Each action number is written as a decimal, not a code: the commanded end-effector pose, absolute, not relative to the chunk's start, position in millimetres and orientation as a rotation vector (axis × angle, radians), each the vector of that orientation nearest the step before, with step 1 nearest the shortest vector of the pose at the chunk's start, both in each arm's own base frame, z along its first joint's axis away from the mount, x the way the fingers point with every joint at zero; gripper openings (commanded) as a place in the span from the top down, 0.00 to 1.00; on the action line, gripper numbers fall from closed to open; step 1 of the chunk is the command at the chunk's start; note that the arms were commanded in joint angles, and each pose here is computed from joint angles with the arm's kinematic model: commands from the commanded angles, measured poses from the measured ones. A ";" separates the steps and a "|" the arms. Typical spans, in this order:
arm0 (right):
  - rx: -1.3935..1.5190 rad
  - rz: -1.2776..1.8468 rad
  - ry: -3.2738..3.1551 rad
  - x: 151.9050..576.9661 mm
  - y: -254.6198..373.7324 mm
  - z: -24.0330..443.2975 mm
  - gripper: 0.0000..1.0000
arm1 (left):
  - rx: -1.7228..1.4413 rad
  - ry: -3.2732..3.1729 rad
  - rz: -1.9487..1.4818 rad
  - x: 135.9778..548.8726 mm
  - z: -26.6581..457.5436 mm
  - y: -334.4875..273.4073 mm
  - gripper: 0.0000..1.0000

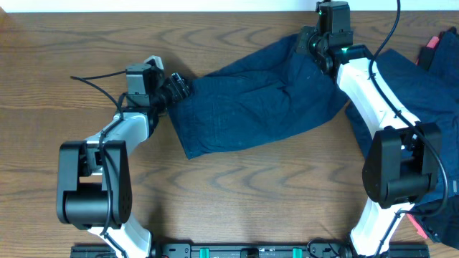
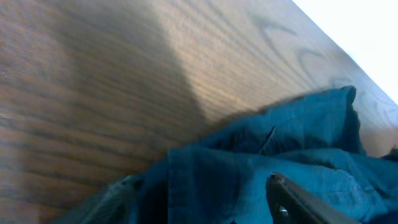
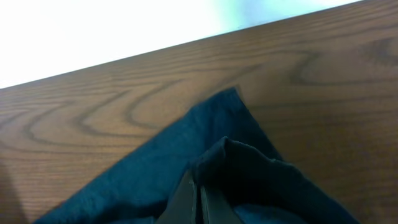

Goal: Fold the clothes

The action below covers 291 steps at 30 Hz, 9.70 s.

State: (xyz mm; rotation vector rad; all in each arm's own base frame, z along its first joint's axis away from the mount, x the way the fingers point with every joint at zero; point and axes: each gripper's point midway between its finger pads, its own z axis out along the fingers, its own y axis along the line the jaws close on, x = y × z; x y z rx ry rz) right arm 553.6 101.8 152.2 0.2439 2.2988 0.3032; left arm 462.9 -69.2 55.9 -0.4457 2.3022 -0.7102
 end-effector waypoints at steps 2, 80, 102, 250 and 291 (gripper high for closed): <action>0.248 0.292 2.300 552.6 101.2 153.2 0.99 | -0.419 2.326 -0.714 463.4 47.8 -76.9 0.42; 0.266 0.234 2.660 500.8 53.6 73.5 0.01 | -1.403 2.551 -0.032 291.7 36.7 43.8 0.77; -0.146 0.541 2.617 470.3 130.1 16.8 0.21 | -1.282 2.552 -0.045 286.1 64.0 45.3 0.20; 0.020 0.589 2.010 604.6 167.7 68.5 0.01 | -0.827 3.024 -0.270 277.6 -13.6 -67.3 0.61; -0.718 0.603 2.740 389.9 217.7 62.0 0.57 | -1.124 3.072 -0.203 206.3 56.3 -33.9 0.05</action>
